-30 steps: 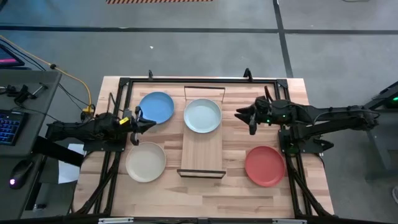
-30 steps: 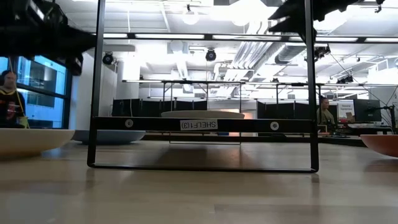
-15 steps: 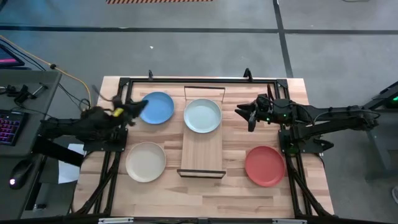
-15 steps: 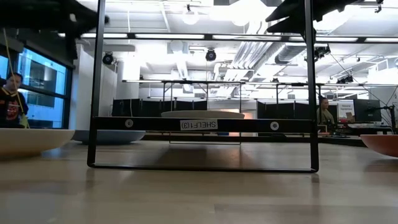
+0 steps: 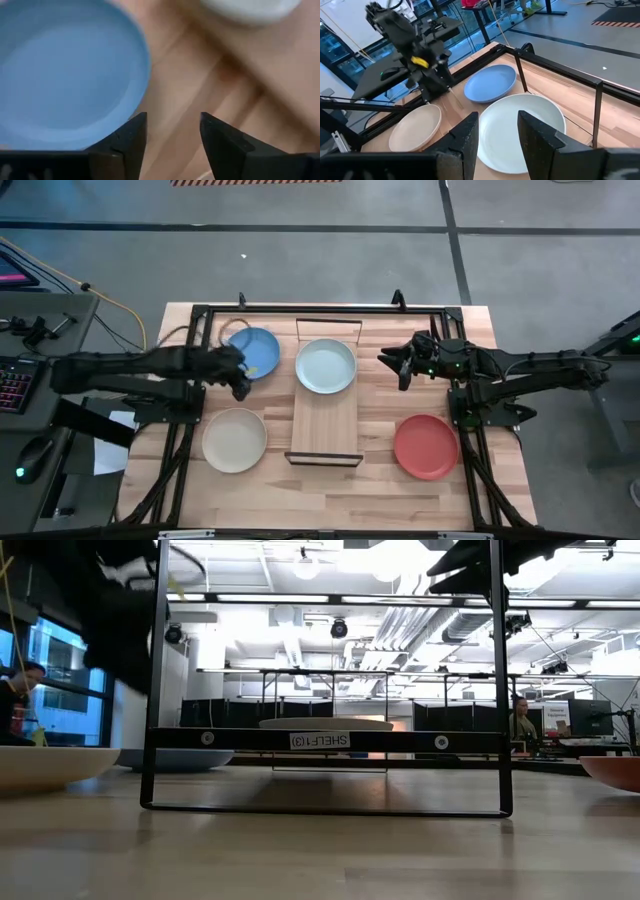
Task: Place and stack plates onto a shelf
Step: Put the blue plate on the shelf
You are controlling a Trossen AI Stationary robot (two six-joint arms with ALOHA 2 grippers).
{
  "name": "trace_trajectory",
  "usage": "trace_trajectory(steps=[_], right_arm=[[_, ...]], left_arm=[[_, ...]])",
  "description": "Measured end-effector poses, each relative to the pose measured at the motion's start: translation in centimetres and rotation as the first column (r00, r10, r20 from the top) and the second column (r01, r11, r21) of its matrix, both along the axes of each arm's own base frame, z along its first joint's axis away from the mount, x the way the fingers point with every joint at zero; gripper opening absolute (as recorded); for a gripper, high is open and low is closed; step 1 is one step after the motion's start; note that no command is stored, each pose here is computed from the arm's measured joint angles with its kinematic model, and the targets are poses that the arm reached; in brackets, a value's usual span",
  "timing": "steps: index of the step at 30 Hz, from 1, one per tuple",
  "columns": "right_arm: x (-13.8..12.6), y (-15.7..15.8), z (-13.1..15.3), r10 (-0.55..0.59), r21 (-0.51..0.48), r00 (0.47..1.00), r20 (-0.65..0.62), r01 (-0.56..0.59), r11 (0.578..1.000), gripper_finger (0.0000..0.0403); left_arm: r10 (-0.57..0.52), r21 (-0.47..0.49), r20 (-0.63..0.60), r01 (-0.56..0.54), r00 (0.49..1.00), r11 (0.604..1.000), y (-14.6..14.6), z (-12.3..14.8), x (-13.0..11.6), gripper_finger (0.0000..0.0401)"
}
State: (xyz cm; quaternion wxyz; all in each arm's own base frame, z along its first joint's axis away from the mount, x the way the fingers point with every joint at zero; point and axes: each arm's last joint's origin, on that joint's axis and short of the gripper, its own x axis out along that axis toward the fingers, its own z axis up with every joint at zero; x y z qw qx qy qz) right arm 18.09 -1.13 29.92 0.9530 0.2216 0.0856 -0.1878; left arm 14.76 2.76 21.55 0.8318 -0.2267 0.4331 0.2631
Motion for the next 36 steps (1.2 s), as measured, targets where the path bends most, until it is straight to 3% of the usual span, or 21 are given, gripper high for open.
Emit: trace_trajectory(steps=[4,9,21,24,29,32,36], right_arm=[[0.0,0.0,0.0,0.000,0.000,1.000,-0.003,0.000,1.000,0.0119],[0.0,0.0,0.0,0.000,0.000,1.000,-0.003,0.000,1.000,0.0119],[-0.2,0.0,-0.6,0.001,0.002,0.998,-0.063,-0.001,1.000,0.0119],[-0.2,0.0,-0.6,0.001,0.002,0.998,-0.066,-0.001,1.000,0.0119],[-0.2,0.0,-0.6,0.001,0.002,0.998,-0.066,-0.001,1.000,0.0119],[-0.2,0.0,-0.6,0.001,0.002,0.998,-0.066,-0.001,1.000,0.0119],[-0.2,0.0,-0.6,0.001,0.002,0.998,-0.066,-0.001,1.000,0.0119]], left_arm=[[-0.056,0.022,-0.138,0.060,0.989,0.998,0.5,-1.9,1.6,0.0175],[-0.093,0.047,-0.215,0.105,0.972,0.993,1.2,-3.6,3.3,0.0175],[-0.154,0.073,-0.408,0.201,0.900,0.977,1.9,-6.7,4.6,0.0168],[-0.130,0.094,-0.449,0.191,0.884,0.977,2.0,-7.3,4.7,0.0134],[-0.101,0.111,-0.485,0.176,0.869,0.978,2.8,-7.8,4.7,0.0021],[-0.083,0.100,-0.512,0.156,0.855,0.983,3.1,-6.8,4.4,0.0014],[-0.104,0.130,-0.455,0.182,0.884,0.975,3.2,-2.7,5.0,0.0003]])
